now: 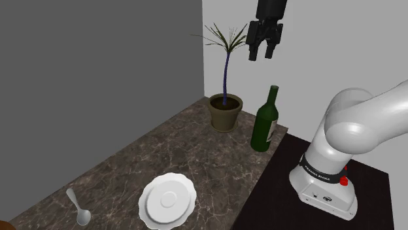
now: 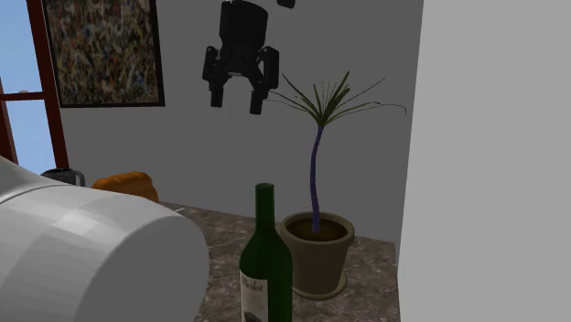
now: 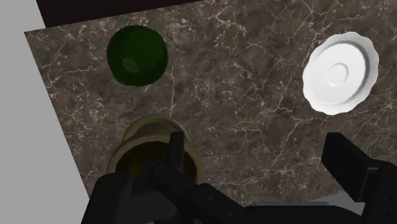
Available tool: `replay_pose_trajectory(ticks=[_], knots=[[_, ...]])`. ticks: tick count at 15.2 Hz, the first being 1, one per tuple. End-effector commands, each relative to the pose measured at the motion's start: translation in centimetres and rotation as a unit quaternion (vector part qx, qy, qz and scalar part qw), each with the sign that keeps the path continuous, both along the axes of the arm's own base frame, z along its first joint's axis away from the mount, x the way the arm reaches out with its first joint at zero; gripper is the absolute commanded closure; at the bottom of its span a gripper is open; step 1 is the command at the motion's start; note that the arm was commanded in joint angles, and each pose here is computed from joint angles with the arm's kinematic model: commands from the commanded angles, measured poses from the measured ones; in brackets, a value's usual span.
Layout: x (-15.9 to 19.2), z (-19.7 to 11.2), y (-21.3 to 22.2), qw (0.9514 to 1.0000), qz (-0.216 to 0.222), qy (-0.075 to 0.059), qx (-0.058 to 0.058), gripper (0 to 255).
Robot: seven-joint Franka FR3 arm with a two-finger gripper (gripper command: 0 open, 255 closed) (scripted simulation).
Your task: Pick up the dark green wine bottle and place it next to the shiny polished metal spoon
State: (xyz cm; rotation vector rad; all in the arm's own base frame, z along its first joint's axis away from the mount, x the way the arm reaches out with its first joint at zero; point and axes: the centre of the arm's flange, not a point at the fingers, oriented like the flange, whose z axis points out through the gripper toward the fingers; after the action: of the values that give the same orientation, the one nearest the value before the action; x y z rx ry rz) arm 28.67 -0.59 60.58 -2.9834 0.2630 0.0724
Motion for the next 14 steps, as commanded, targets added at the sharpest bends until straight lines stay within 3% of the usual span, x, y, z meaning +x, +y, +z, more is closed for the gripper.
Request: replay_pose_trajectory(ticks=[1, 12, 14], knots=[[0.0, 0.0, 0.0, 1.0000, 0.000, 0.000, 0.000, 0], [-6.3, -10.6, -6.1, 0.9943, -0.074, -0.043, -0.064, 0], [-6.3, -11.7, -6.1, 0.9943, -0.074, -0.043, -0.064, 0]])
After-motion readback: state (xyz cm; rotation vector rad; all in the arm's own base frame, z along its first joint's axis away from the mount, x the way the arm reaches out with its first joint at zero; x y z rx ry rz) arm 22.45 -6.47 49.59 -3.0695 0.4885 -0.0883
